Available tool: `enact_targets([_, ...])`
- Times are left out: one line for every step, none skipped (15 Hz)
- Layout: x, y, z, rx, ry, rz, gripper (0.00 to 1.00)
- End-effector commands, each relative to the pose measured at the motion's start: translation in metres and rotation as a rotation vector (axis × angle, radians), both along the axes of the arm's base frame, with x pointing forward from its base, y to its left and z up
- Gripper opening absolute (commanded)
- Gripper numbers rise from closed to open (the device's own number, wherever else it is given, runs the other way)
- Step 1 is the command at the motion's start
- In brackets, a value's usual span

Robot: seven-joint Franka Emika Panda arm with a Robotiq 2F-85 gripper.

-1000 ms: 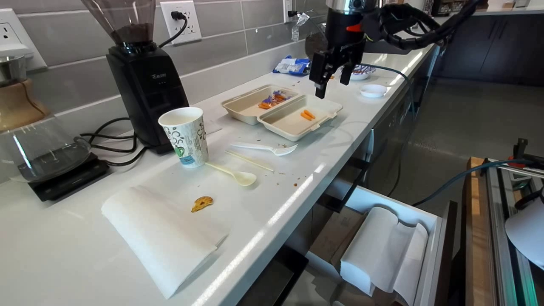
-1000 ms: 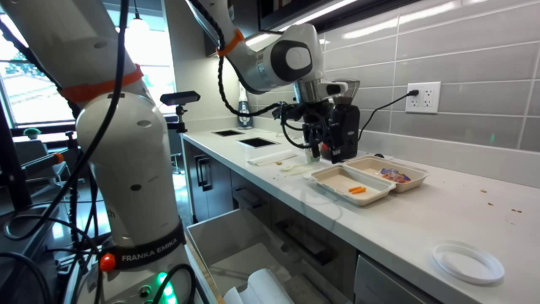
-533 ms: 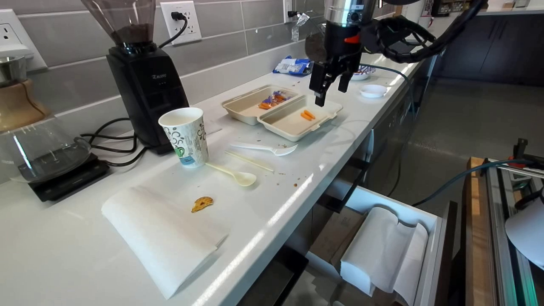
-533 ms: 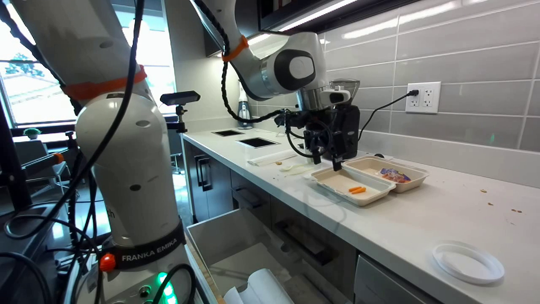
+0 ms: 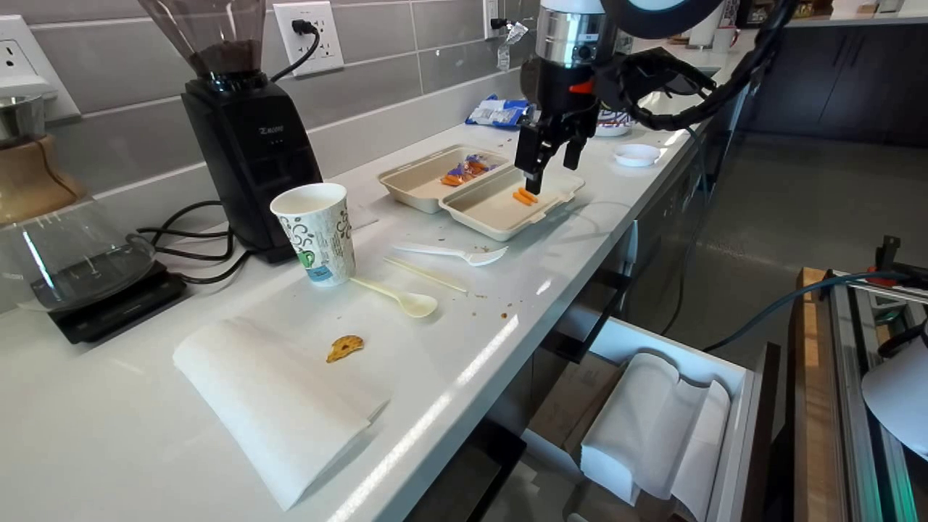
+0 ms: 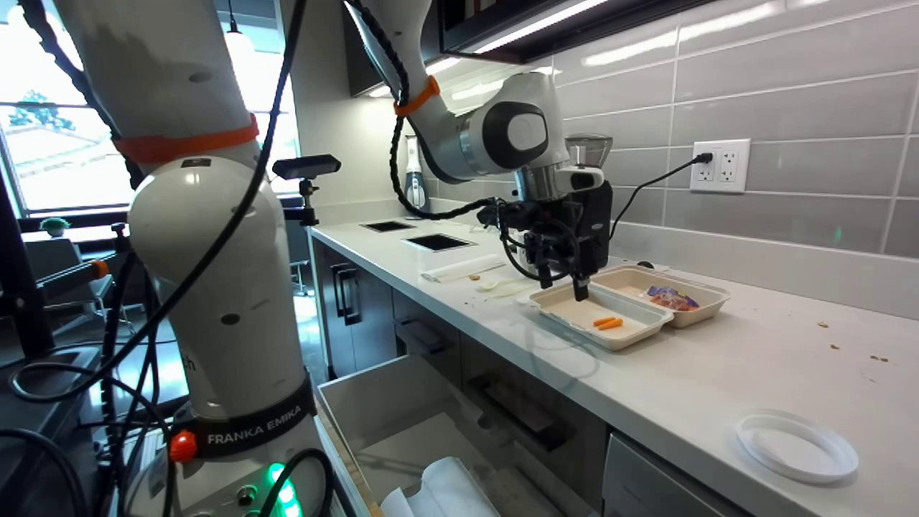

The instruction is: Put the orange objects in the plastic

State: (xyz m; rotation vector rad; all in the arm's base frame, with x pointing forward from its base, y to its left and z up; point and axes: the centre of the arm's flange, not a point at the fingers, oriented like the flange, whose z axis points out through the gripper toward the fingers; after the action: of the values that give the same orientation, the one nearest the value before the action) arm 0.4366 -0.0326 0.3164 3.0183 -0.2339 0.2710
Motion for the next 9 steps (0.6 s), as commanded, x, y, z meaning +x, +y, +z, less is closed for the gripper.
enact_targets([0.017, -0.002, -0.014, -0.02, 0.008, 0.005, 1.0])
enact_targets([0.017, -0.002, -0.013, -0.022, 0.013, 0.008, 1.0])
enact_targets([0.018, -0.004, -0.014, -0.023, 0.014, 0.003, 1.0])
enact_targets([0.019, -0.005, -0.014, -0.023, 0.014, -0.001, 1.0])
enact_targets([0.021, -0.006, -0.016, -0.024, 0.011, -0.008, 1.0])
enact_targets([0.023, -0.007, -0.017, -0.024, 0.005, -0.018, 1.0])
enact_targets([0.024, -0.007, -0.018, -0.022, 0.009, -0.016, 1.0])
enact_targets([0.027, -0.008, -0.022, -0.035, 0.019, -0.021, 1.0])
enact_targets([0.03, -0.01, -0.024, -0.032, 0.021, -0.024, 1.0])
